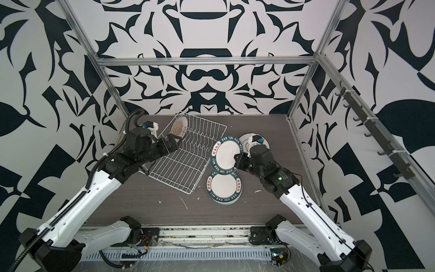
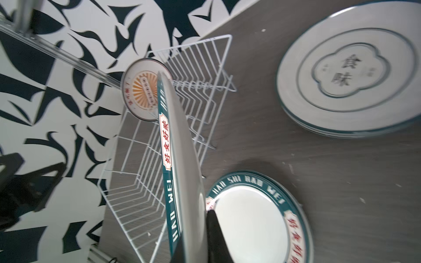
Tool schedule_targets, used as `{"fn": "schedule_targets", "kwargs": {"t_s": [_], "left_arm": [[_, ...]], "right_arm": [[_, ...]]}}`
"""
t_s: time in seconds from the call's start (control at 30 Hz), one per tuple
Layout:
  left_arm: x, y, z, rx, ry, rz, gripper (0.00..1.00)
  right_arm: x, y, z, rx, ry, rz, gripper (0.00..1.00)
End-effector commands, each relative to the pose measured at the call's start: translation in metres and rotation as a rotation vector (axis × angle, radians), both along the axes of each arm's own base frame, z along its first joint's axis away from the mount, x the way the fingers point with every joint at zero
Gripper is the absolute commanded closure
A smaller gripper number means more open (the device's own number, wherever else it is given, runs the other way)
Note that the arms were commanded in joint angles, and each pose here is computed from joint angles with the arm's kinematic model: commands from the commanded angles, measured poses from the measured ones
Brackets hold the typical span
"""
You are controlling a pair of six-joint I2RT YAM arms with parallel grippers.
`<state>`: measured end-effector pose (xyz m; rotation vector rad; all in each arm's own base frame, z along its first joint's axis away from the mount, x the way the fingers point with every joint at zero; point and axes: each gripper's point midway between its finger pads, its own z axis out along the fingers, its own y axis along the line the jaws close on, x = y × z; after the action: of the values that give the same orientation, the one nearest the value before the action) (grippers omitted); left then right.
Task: Unload the plates from the dish rack
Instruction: Place a plate on the plates.
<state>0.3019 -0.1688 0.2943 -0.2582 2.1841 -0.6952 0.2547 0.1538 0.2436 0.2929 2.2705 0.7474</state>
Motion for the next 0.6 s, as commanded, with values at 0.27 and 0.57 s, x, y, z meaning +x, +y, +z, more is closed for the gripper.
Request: {"fn": "schedule_targets", "kwargs": {"t_s": [0.27, 0.57], "left_arm": [[0.012, 0.067, -0.008, 0.297, -0.068, 0.261, 0.01], [0.012, 0.064, -0.009, 0.276, -0.075, 0.252, 0.01]], "right_arm": [[-0.035, -0.022, -0.070, -0.103, 0.216, -0.018, 1.00], [-0.043, -0.005, -0.095, -0.048, 0.312, 0.039, 1.00]]}}
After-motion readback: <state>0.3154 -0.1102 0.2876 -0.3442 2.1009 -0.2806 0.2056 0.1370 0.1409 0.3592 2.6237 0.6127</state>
